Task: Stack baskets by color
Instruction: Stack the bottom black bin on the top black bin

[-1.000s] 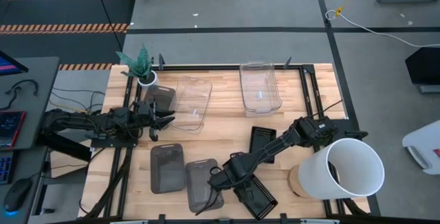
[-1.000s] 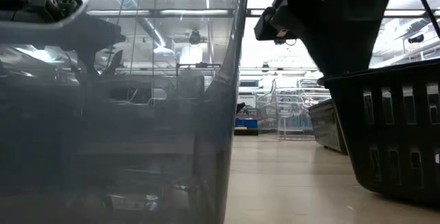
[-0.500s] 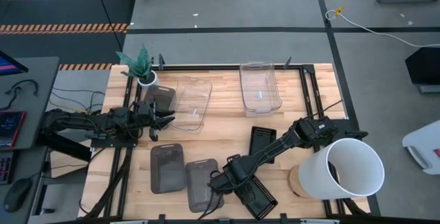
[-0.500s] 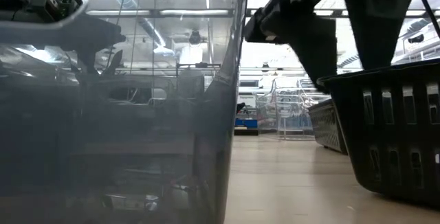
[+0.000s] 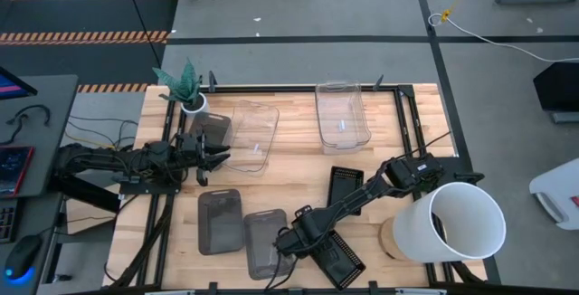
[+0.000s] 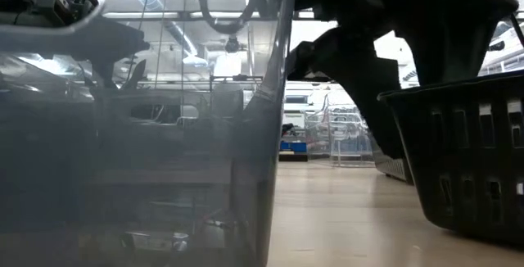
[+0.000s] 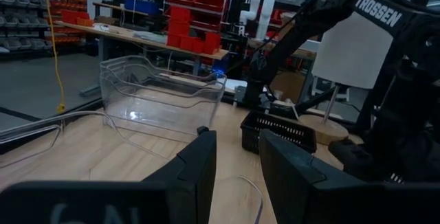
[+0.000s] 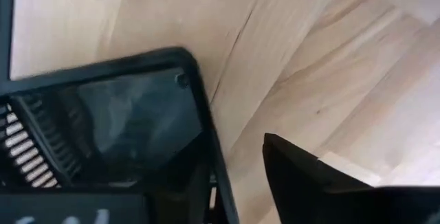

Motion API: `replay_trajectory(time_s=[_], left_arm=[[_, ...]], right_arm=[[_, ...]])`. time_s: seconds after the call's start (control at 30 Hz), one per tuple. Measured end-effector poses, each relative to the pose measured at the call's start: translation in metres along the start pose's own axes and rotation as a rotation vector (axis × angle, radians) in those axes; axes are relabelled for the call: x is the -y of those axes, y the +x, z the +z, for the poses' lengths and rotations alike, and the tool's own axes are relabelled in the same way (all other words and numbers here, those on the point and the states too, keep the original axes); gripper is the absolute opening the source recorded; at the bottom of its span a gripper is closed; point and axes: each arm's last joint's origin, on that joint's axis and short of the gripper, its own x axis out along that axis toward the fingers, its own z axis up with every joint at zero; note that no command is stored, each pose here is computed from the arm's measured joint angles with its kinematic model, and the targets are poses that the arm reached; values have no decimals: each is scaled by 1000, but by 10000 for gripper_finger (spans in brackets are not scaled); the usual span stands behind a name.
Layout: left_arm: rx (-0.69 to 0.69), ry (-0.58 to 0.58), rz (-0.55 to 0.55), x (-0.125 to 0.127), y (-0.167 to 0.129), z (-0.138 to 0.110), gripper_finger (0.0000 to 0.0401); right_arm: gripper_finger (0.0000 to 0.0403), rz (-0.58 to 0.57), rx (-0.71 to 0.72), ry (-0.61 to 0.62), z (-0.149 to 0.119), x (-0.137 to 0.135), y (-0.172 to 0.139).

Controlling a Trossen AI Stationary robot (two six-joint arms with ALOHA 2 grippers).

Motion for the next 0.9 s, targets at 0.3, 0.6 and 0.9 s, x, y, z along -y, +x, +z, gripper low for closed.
replay_trajectory(time_s=[0.3, 0.6, 0.9], left_arm=[[0, 0, -1, 0, 0, 0, 119], [0, 0, -1, 0, 0, 0, 119], [0, 0, -1, 0, 0, 0, 119]], right_arm=[[37, 12, -6, -3, -1, 0, 0], [13, 35, -7, 13, -1, -1, 0], [8, 16, -2, 45, -10, -3, -31]])
